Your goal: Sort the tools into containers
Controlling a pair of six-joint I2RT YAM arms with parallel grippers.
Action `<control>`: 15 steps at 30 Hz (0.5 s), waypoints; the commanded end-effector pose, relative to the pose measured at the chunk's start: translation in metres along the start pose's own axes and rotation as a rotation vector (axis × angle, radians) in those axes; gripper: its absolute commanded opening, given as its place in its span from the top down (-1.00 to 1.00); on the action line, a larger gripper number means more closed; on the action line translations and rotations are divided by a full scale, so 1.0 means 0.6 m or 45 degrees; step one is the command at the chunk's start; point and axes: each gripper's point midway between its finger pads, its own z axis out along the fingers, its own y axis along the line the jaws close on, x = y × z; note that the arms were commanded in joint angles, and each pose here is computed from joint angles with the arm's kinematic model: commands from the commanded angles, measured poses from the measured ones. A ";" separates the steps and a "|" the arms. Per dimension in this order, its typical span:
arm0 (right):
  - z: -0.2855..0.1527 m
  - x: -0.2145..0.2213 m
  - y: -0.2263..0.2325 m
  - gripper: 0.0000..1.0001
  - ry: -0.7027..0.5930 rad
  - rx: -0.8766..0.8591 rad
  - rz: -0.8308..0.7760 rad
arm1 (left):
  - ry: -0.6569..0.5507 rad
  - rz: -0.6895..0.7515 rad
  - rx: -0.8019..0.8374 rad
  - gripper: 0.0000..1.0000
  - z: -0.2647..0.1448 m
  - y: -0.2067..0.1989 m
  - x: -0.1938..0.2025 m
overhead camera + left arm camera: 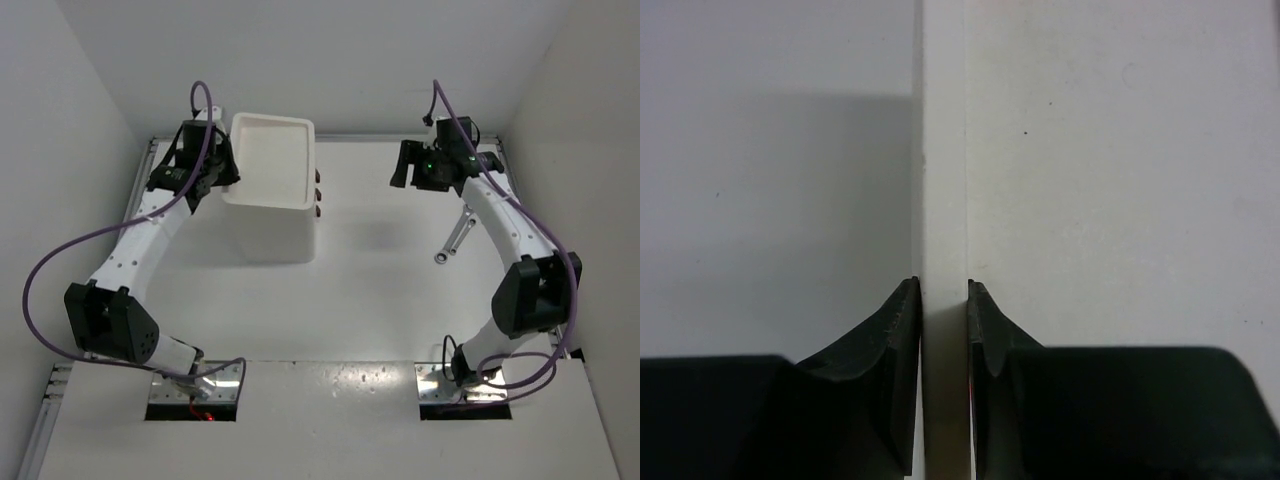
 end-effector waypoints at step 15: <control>0.005 0.042 -0.087 -0.67 0.109 -0.029 0.246 | 0.085 -0.033 0.147 -0.36 -0.017 -0.066 0.016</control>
